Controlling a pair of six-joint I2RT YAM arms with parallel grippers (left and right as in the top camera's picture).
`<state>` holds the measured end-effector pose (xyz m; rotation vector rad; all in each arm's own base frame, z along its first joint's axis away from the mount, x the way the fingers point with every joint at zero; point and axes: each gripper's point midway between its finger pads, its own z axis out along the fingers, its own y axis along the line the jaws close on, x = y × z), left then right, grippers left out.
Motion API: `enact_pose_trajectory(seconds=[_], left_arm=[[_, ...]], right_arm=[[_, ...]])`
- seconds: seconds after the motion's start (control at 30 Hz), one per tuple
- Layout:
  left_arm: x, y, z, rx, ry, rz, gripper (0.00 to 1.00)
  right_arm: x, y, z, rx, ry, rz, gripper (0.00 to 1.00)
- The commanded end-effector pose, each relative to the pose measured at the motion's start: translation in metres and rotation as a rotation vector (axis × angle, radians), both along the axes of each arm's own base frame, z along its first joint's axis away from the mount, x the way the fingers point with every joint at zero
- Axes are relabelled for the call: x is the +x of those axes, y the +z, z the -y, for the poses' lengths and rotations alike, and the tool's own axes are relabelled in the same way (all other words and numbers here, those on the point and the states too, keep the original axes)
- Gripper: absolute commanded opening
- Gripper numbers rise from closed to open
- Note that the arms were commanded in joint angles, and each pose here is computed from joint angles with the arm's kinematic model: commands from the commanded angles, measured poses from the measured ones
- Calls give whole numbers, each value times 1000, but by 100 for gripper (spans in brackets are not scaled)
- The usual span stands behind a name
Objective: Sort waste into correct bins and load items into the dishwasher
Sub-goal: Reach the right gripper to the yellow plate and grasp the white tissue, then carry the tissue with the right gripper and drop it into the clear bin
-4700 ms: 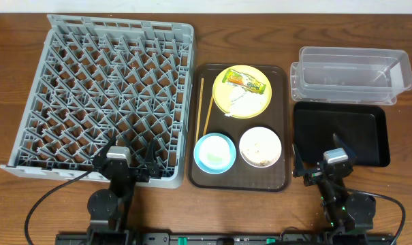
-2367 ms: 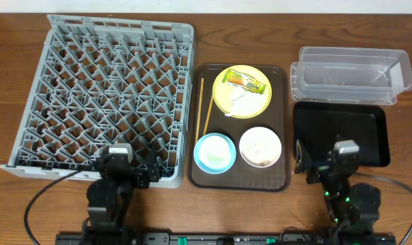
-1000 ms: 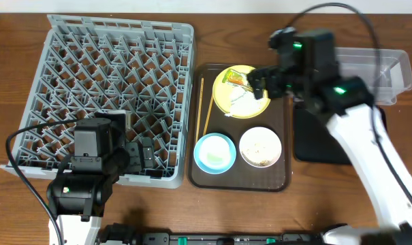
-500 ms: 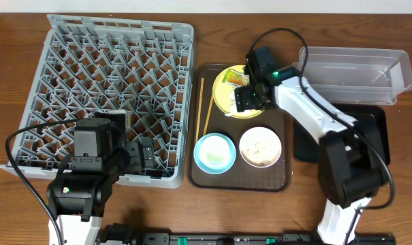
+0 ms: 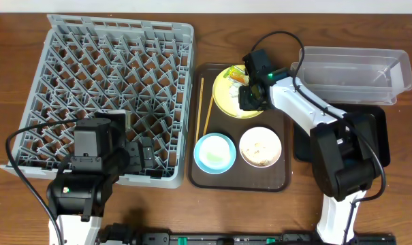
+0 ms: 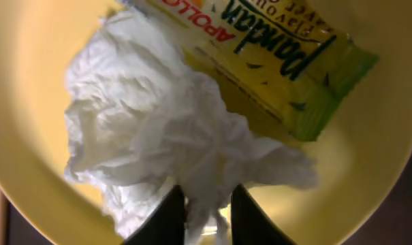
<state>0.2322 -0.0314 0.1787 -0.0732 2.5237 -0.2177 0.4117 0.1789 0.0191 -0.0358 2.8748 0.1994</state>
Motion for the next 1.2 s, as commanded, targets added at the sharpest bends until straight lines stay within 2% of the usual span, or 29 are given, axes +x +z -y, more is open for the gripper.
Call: enact_pose_trajectory(seconds=[0.0,0.03,0.17,0.33,0.5,0.63,0.87,1.03,1.13,1.17], left_arm=[[3,9,2,-12,-3,24,98],[3,9,2,-12,-3,24,98],[3,9,2,-12,-3,24,98],[3,9,2,-12,-3,24,98],[3,9,2,-12,-3,24,98],[3,9,2,-12,-3,24,98],[3,9,2,-12,-3,24,98],[3,9,2,-12,-3,24,98],[3,9,2,-12,-3,24,98],[3,9,2,-12,-3,24,98]], right_arm=[[-1,0,-7,-5,5,0,5],[-1,2,-8,2,7,1,1],[3,20,-6,20,1,34,1],[22,84,8,61,-39,182,1],[50,163,68,-10,-204,439,1],[61,195,130,-82,-421,552,1],[63,167,201,-115,-645,479,1],[64,134,223,-124,-680,393,3],[63,124,224,-91,-676,358,16],[64,126,223,-82,-671,363,25]])
